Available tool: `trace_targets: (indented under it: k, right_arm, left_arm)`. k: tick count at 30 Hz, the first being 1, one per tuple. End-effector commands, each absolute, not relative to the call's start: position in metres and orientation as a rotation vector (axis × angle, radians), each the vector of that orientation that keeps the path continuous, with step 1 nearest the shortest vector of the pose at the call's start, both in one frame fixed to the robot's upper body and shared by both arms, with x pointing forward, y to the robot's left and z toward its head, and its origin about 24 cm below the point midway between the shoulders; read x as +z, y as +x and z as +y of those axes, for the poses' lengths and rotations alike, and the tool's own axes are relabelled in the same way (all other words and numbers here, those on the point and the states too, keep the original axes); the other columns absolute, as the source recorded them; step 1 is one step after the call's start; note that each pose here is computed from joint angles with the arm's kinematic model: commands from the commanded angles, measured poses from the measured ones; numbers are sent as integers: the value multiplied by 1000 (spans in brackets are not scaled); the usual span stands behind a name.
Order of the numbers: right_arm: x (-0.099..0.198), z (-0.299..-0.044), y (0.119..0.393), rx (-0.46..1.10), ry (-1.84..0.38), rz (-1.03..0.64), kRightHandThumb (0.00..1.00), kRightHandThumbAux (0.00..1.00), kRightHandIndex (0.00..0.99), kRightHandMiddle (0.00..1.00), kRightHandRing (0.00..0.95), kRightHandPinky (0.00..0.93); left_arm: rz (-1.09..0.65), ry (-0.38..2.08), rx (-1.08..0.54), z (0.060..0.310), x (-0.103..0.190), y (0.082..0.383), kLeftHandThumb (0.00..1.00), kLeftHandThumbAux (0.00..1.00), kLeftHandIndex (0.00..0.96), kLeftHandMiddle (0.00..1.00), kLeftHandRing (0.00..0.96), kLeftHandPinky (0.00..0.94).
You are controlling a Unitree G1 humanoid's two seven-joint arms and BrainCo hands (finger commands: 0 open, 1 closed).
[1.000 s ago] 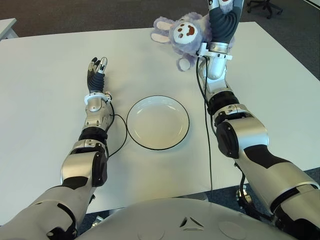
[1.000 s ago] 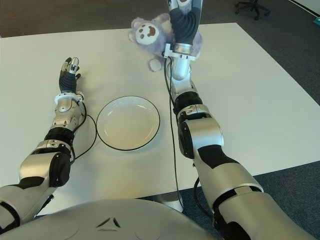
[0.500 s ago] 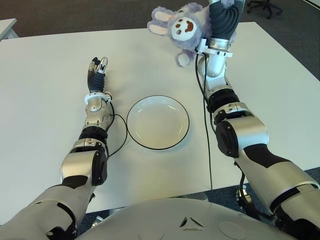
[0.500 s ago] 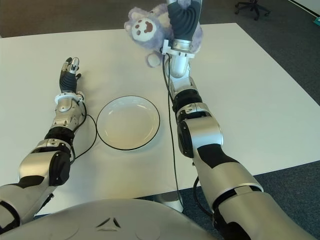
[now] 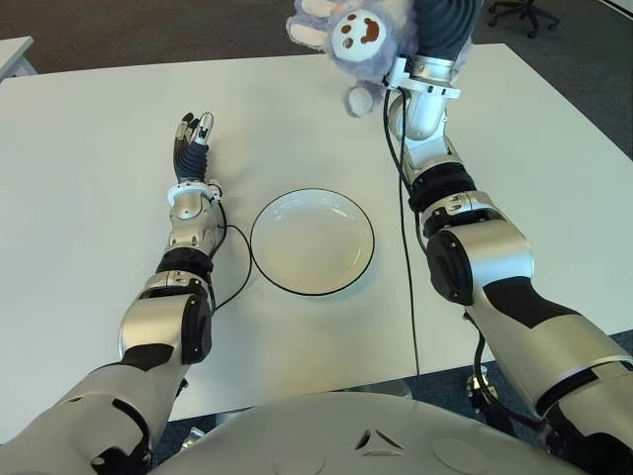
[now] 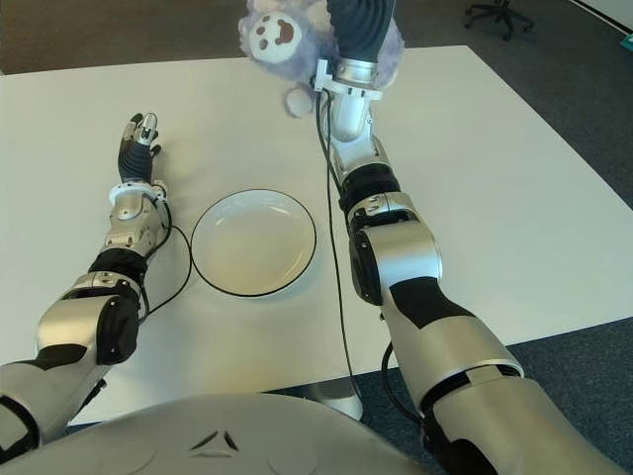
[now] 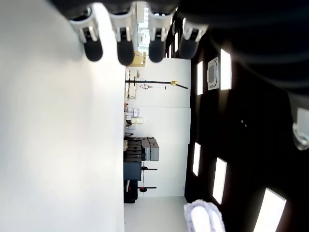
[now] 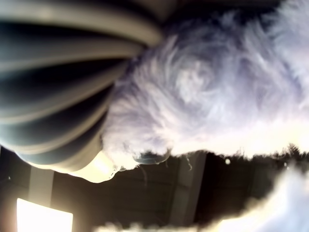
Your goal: Put the doll into the plate.
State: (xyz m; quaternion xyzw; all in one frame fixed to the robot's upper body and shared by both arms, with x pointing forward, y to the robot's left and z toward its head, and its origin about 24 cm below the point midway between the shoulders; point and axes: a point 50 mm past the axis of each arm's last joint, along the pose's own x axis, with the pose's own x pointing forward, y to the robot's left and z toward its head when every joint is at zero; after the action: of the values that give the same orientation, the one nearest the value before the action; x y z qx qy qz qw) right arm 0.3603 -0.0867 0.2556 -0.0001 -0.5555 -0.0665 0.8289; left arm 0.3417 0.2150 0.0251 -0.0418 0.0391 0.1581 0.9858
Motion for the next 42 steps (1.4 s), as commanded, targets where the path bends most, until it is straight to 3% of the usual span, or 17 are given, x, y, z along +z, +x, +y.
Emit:
trace_targets:
  k: [1,15,26,42]
  right_arm:
    - [269,-79,357,-150,-1,-1233,748,702,442,824,837,821]
    - [278,-74,354,-112,-32,-1277,746,704,442,822,832,845]
    - [283,-62,349,5,-11,-1321,743,705,442,809,830,825]
    - [280,-53,342,201,89,-1326,751,705,441,842,862,878]
  left_arm:
    - [313,-111,329,210,-28,310,0,392,0,89,98,53]
    - [308,-101,326,211,-27,312,0,403,0,96,106,79]
    - [305,-105,333,210,-25,313,0,394,0,100,109,88]
    - [304,-106,340,210,-24,314,0,392,0,113,135,88]
